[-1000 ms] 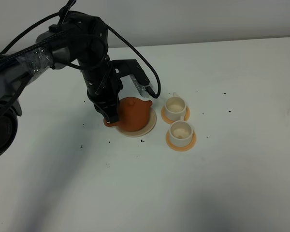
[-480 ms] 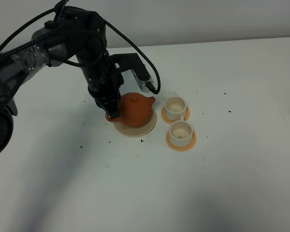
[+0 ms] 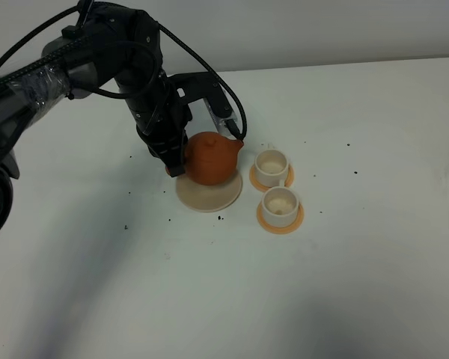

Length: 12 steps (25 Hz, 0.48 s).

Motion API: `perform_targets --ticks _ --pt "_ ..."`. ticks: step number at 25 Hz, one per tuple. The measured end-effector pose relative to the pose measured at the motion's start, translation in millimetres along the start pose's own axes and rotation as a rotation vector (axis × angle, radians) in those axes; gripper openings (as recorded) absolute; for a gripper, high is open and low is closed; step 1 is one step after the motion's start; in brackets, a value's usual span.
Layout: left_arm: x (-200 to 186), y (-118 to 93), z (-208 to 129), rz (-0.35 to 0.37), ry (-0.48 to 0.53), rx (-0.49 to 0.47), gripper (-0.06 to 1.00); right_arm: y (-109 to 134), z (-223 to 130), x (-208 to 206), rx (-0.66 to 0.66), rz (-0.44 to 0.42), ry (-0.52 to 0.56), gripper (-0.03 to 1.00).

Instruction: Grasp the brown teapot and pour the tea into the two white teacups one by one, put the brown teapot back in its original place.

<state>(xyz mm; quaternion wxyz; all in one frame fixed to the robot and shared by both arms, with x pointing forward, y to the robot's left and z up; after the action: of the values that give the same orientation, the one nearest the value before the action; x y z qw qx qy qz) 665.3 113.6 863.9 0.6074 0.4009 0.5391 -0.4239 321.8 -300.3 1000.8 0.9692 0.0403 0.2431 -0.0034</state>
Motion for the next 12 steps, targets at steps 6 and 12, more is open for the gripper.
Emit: perform_targets --ticks 6,12 --pt "-1 6 3 0.030 -0.016 0.053 0.12 0 0 0 0.000 0.000 0.000 0.24" --pt "-1 20 4 0.123 0.011 0.143 0.12 0 0 0 0.000 0.000 0.000 0.24"
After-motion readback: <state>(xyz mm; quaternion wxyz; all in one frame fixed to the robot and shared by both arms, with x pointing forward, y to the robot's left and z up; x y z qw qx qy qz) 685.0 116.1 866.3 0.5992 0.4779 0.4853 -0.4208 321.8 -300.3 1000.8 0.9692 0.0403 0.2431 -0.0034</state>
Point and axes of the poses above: a point on each arm's last joint axis where the gripper is mounted, x pointing out along that axis toward the gripper, y along the wrist's bending axis when the last joint is at zero, z = x × y, the point moved 10 cm from there along x, pointing out along that axis toward the gripper, and after that the axes turned 1 degree about x, right-handed, at the moved point
